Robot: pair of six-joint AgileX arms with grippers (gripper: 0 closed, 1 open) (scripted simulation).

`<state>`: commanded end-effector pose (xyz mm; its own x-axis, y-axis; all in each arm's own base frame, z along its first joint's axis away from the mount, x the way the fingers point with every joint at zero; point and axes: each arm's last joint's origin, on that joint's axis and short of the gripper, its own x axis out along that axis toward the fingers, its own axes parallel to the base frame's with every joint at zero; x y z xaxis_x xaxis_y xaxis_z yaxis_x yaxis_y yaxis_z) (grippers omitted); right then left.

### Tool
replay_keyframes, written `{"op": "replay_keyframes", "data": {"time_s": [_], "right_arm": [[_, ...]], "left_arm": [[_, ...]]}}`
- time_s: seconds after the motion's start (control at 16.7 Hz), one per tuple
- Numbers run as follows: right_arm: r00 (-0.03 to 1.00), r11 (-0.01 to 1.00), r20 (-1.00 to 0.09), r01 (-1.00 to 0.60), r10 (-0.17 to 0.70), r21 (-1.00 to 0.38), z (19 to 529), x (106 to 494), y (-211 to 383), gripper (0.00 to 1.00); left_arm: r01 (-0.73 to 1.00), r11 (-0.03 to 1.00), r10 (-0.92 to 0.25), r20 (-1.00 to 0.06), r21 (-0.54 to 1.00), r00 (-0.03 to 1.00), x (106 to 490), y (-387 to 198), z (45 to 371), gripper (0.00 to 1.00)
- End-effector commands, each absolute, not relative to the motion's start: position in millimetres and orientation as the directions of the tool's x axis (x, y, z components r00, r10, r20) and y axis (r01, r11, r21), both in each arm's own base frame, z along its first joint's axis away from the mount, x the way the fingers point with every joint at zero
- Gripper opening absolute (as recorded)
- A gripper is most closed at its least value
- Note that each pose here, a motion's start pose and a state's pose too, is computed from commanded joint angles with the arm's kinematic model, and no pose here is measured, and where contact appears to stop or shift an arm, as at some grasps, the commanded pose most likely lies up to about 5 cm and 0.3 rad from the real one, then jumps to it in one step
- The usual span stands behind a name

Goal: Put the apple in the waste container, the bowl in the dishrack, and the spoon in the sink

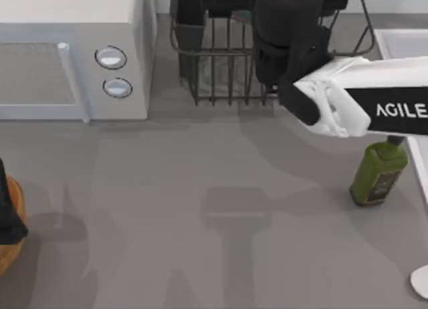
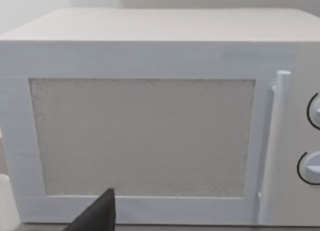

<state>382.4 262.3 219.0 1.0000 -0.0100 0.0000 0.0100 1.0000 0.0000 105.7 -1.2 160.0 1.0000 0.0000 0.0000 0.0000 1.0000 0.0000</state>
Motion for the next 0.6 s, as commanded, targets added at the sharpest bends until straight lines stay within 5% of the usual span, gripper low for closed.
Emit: {"op": "replay_keyframes", "data": {"time_s": [0.6], "right_arm": [[0.999,0.999,-0.011,-0.049,0.049,0.007,237,367,223,1.00]], "left_arm": [[0.000,1.000,0.000,0.000,0.000,1.000,106,-1,160,1.00]]}}
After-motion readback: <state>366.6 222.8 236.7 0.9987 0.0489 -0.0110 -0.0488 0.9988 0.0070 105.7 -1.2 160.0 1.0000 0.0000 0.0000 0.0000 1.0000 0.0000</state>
